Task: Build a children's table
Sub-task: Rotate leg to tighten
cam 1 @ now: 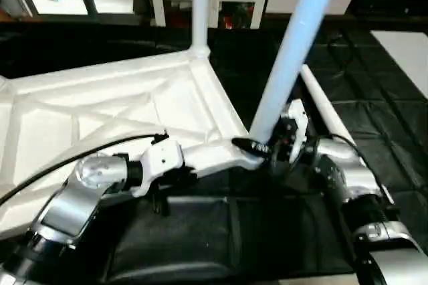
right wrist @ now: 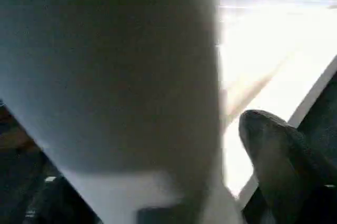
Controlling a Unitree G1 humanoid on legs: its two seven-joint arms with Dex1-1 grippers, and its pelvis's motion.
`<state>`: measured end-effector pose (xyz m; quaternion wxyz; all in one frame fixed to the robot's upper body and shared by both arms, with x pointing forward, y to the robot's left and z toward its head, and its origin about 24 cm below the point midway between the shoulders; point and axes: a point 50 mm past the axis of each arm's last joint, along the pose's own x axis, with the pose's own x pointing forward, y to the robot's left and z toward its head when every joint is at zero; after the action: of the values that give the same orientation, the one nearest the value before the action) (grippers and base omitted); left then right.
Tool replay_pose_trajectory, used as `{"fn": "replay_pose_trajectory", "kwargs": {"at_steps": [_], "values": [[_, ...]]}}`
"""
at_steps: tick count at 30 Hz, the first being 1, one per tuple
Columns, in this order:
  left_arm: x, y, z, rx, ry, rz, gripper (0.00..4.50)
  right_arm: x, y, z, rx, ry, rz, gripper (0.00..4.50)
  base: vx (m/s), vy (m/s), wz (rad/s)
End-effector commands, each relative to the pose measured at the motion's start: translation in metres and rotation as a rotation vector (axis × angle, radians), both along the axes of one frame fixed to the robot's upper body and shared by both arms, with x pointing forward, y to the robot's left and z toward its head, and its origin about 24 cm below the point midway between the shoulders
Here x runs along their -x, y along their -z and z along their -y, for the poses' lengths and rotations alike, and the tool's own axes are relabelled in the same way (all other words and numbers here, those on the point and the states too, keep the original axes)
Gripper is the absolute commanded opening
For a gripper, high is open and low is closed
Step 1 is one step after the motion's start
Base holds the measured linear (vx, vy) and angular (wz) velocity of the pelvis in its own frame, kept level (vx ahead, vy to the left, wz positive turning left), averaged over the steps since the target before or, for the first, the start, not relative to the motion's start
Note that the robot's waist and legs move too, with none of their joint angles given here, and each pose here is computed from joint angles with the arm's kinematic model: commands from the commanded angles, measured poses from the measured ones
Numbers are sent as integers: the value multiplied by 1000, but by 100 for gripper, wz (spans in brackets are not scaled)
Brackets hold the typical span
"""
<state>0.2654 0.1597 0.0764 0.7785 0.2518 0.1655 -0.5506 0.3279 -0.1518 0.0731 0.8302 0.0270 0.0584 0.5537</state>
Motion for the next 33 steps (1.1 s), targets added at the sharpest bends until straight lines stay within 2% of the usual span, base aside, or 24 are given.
{"fn": "replay_pose_trajectory", "kwargs": {"at_steps": [1, 7, 8, 11, 13, 17, 20, 23, 24, 27, 28, 33], "values": [[11, 17, -5, -50, 28, -97, 0, -1, -13, 14, -17, 8, 42, 390, 0, 0, 0], [7, 18, -10, -48, 4, -80, 0, 5, -13, 20, -32, -64, 19, 390, 0, 0, 0], [7, 18, -10, -48, 4, -80, 0, 5, -13, 20, -35, -67, 13, 373, 0, 0, 0], [6, 18, -9, -50, 4, -80, 0, 5, -13, 20, -36, -65, 11, 373, 0, 0, 0], [5, 18, -9, -50, 6, -78, 0, 7, -10, 19, -32, -79, -5, 345, 0, 0, 0], [5, 17, -7, -46, 22, -82, 0, 11, -5, 15, -29, -111, -33, 327, 0, 0, 0], [5, 17, -4, -42, 28, -82, 0, 11, -1, 11, -20, -111, -44, 289, 0, 0, 0], [5, 17, -2, -40, 32, -83, 0, 10, 1, 10, -1, -95, -47, 280, 0, 0, 0], [6, 17, -2, -40, 32, -83, 0, 10, 2, 10, 0, -86, -47, 252, 0, 0, 0], [6, 17, -2, -40, 32, -84, 0, 9, 4, 10, 17, -60, -49, 241, 0, 0, 0], [5, 17, -2, -42, 30, -84, 0, 8, 6, 11, 26, -45, -49, 222, 0, 0, 0], [3, 18, 1, -42, 9, -76, 0, 5, 13, 11, 60, 42, -55, 210, 0, 0, 0]]}}
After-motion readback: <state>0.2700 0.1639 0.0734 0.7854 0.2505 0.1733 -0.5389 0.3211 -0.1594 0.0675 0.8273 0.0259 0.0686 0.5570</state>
